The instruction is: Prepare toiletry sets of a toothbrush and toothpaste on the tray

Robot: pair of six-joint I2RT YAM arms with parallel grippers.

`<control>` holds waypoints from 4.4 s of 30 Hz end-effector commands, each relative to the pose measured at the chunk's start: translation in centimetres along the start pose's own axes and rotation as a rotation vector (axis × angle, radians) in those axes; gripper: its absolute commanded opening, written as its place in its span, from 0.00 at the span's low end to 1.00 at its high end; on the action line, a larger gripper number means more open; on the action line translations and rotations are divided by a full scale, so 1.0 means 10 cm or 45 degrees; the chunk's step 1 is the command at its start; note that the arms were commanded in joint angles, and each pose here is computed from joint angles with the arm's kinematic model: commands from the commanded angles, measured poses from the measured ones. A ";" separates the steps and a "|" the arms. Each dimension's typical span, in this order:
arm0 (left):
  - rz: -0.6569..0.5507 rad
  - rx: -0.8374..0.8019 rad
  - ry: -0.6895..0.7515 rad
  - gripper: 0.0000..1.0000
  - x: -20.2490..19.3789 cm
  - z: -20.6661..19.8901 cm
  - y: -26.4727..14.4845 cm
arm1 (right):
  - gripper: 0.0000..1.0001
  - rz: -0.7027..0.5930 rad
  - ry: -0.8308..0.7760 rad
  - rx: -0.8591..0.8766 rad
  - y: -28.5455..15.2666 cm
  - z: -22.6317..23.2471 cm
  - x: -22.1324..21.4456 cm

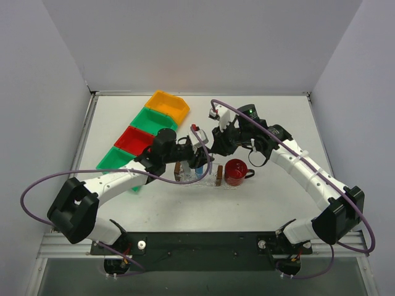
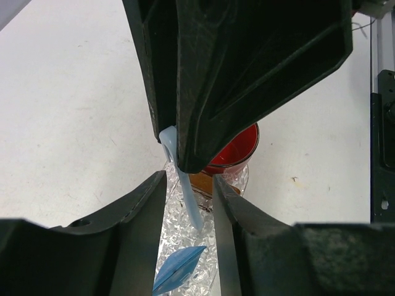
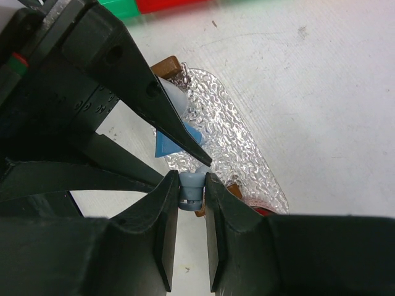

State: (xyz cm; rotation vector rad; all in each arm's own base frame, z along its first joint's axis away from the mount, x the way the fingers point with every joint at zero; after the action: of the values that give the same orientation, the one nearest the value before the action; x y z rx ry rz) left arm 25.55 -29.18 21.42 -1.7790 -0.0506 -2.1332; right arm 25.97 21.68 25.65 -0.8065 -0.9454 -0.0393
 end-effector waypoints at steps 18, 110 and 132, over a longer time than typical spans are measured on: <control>-0.070 0.226 0.119 0.50 0.53 0.39 -0.76 | 0.00 -0.020 -0.042 -0.003 -0.02 0.04 0.07; -0.144 0.460 0.026 0.50 0.56 0.87 -1.42 | 0.00 -0.098 -0.172 -0.008 0.16 0.05 -0.25; -0.152 0.464 0.021 0.50 0.53 0.87 -1.43 | 0.00 -0.172 -0.186 -0.009 0.11 0.07 -0.20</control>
State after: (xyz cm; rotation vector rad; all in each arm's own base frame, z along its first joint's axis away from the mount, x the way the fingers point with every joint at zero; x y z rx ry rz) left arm 29.14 -15.00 29.46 -1.6130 -0.4712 -1.9846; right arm 24.77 22.20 22.20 -0.7995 -1.0744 -0.0499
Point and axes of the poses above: each gripper's point midway between its finger pads, its own y axis out along the fingers, its own z axis along the line the jaws close on, x = y × z, the point moved 6 cm from there along -y, back along the fingers, and after that the axes turned 14 degrees about y, right-handed, at the moved point
